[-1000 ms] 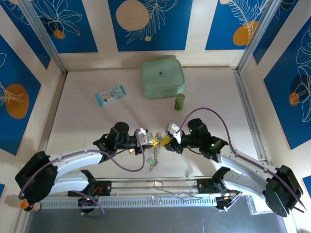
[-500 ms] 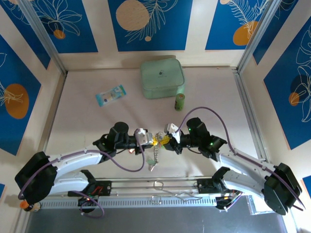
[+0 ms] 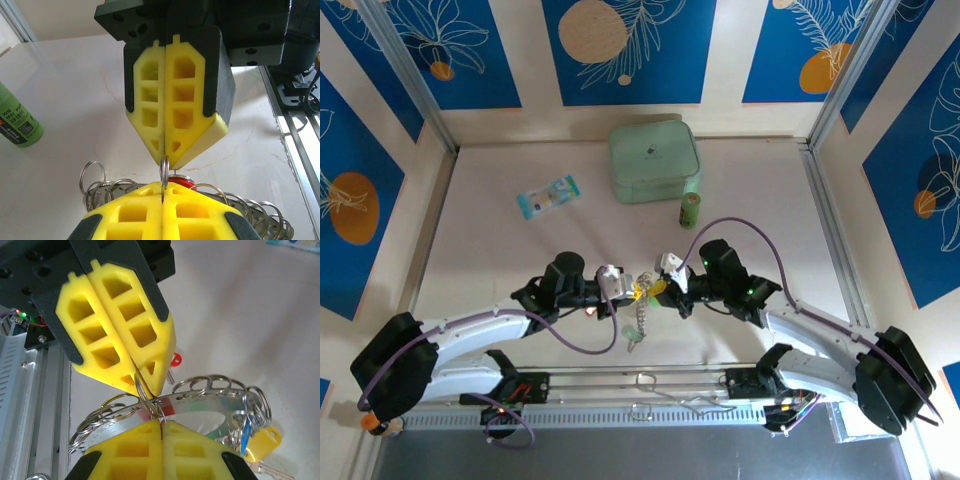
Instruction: Put the keys on the keyring
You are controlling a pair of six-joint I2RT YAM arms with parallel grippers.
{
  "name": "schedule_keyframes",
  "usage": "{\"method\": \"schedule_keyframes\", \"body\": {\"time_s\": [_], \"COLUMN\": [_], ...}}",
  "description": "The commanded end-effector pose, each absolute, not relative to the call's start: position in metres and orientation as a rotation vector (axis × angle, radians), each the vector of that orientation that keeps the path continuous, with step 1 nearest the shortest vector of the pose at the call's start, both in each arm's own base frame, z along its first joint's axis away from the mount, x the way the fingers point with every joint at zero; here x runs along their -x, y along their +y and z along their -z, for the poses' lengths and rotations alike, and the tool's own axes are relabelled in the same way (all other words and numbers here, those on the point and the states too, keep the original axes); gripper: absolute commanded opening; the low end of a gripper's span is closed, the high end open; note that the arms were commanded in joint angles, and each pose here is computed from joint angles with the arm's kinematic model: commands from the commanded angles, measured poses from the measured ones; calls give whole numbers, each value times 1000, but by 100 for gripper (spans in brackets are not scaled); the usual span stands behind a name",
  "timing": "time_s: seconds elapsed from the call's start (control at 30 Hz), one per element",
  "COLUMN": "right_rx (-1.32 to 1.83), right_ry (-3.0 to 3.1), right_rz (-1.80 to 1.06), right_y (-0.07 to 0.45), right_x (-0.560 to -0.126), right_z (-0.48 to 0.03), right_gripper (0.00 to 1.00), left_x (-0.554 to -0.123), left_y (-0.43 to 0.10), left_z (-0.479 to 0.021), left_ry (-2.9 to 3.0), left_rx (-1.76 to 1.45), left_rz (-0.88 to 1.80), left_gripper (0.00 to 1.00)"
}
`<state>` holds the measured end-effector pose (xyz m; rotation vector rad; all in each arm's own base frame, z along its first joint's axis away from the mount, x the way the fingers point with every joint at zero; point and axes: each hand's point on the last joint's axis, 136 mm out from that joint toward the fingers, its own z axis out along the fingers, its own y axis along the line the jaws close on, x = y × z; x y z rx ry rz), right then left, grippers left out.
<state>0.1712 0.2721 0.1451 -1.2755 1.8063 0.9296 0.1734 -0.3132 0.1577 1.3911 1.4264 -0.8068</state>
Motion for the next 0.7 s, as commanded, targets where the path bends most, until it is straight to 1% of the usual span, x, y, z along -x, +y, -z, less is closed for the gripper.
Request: {"method": "schedule_keyframes", "body": {"time_s": [0.0, 0.1, 0.13, 0.17, 0.23, 0.3, 0.47, 0.67], "right_rx": [1298, 1293, 1292, 1291, 1283, 1282, 1312, 1294], "right_ry": [1802, 1790, 1786, 1782, 1764, 1731, 1693, 1666], "right_rz": [-937, -931, -929, -926, -923, -936, -944, -950], "right_y": [275, 273, 273, 272, 271, 272, 277, 280], "right_x": [-171, -170, -170, -170, -169, -166, -164, -167], "right_z": [-149, -151, -152, -153, -157, -162, -166, -173], "right_gripper": [0, 0, 2, 6, 17, 24, 25, 20], "left_x": [-170, -171, -171, -171, -171, -170, -168, -168], "left_y": [-319, -318, -318, -318, -318, -319, -321, -322], "left_z": [-182, -182, -182, -182, -182, -182, -183, -184], "left_ry": [1321, 1319, 1321, 1322, 1319, 1319, 1316, 1311], "left_rx": [-1364, -1363, -1362, -1362, -1363, -1363, -1358, -1357], "left_rz": [851, 844, 844, 843, 846, 850, 882, 891], "left_gripper": [0, 0, 0, 0, 0, 0, 0, 0]}}
